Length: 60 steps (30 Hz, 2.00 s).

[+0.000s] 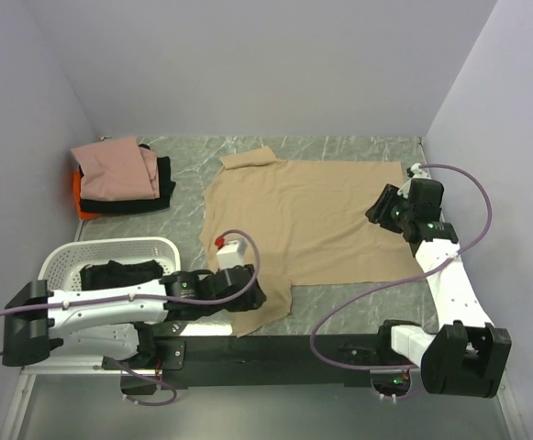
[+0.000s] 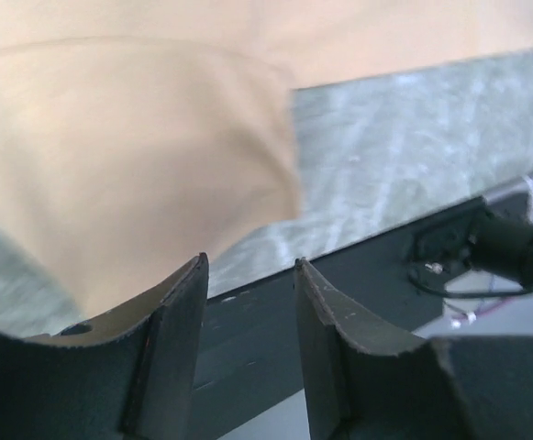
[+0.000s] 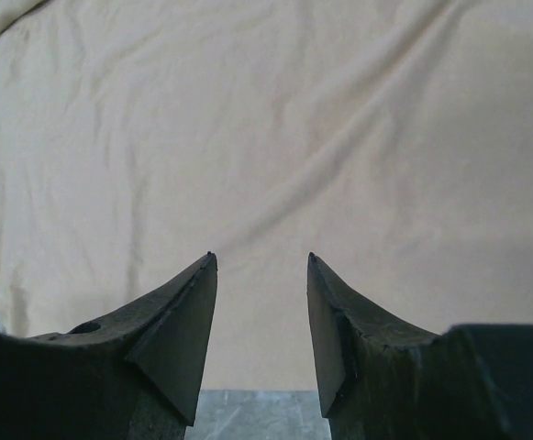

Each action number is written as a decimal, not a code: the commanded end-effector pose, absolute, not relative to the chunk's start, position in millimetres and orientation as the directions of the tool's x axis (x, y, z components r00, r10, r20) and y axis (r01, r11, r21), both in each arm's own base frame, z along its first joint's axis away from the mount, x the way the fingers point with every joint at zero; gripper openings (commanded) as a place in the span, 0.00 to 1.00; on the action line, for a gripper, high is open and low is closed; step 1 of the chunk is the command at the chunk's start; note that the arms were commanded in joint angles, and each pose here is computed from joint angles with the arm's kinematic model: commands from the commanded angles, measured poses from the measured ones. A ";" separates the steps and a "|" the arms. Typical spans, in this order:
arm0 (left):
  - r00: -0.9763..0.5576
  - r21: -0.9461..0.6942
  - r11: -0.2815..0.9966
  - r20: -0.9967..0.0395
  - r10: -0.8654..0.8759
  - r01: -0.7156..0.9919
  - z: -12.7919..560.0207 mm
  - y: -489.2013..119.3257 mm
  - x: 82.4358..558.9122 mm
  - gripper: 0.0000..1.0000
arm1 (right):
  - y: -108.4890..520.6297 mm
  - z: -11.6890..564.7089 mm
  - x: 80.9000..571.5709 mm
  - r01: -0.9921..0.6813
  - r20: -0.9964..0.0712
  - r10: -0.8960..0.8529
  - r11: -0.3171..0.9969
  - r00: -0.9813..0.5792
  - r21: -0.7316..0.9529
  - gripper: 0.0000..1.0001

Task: Fold and stack the t-shirts
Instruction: Flatten the tshirt out, then fold the tshirt

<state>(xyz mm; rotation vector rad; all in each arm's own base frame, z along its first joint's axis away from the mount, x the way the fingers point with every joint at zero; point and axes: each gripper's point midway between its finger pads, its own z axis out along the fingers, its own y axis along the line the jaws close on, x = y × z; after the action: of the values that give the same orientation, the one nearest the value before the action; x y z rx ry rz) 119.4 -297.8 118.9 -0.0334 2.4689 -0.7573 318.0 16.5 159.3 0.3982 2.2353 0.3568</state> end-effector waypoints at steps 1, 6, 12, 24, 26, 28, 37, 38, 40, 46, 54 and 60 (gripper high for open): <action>-0.854 -0.438 0.897 -0.443 -0.271 -0.058 73.7 -249.7 112.4 0.47 | 24.8 168.1 317.2 0.123 -0.719 0.365 0.922 -0.591 0.367 0.51; -0.890 -0.474 0.869 -0.324 -0.319 -0.139 43.4 -238.9 90.5 0.43 | 29.8 162.8 314.8 0.117 -0.715 0.352 0.927 -0.604 0.357 0.51; -0.877 -0.498 0.845 -0.296 -0.377 -0.195 41.6 -225.9 84.9 0.42 | 31.6 160.5 314.9 0.116 -0.714 0.346 0.929 -0.609 0.351 0.51; -0.903 -0.543 0.807 -0.186 -0.386 -0.233 31.7 -232.0 62.2 0.43 | 29.9 160.2 314.3 0.122 -0.715 0.342 0.932 -0.609 0.342 0.52; -0.902 -0.572 0.787 -0.177 -0.394 -0.231 36.3 -235.7 62.2 0.43 | 29.4 159.7 313.7 0.124 -0.714 0.343 0.932 -0.610 0.342 0.52; -0.904 -0.599 0.766 -0.154 -0.398 -0.235 37.4 -239.7 60.0 0.43 | 29.3 160.5 313.7 0.124 -0.717 0.341 0.933 -0.608 0.339 0.52; -0.913 -0.592 0.769 -0.131 -0.385 -0.240 29.0 -246.0 51.0 0.43 | 28.4 162.3 313.8 0.123 -0.721 0.339 0.934 -0.605 0.336 0.52; -0.909 -0.593 0.768 -0.138 -0.393 -0.242 28.0 -244.9 53.1 0.43 | 29.0 161.8 313.5 0.122 -0.720 0.340 0.933 -0.605 0.337 0.52; -0.904 -0.611 0.754 -0.141 -0.403 -0.240 29.9 -247.7 55.4 0.42 | 28.7 162.2 313.4 0.123 -0.721 0.340 0.934 -0.603 0.337 0.52; -0.880 -0.617 0.751 -0.191 -0.434 -0.237 30.3 -247.8 67.4 0.38 | 27.0 160.6 313.3 0.134 -0.718 0.344 0.933 -0.605 0.334 0.52; -0.871 -0.620 0.749 -0.209 -0.444 -0.233 36.0 -246.7 71.3 0.08 | 27.0 159.5 312.1 0.135 -0.716 0.342 0.934 -0.608 0.331 0.52; -0.819 -0.715 0.671 -0.257 -0.514 -0.196 73.6 -251.2 94.7 0.01 | 20.5 154.4 313.4 0.173 -0.711 0.348 0.935 -0.612 0.309 0.52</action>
<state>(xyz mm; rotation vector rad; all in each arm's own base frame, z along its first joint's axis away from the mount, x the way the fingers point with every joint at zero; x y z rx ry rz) 73.6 -243.3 40.6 -0.5097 2.5815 -0.8842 312.2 24.2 152.7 0.3669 2.2482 0.3005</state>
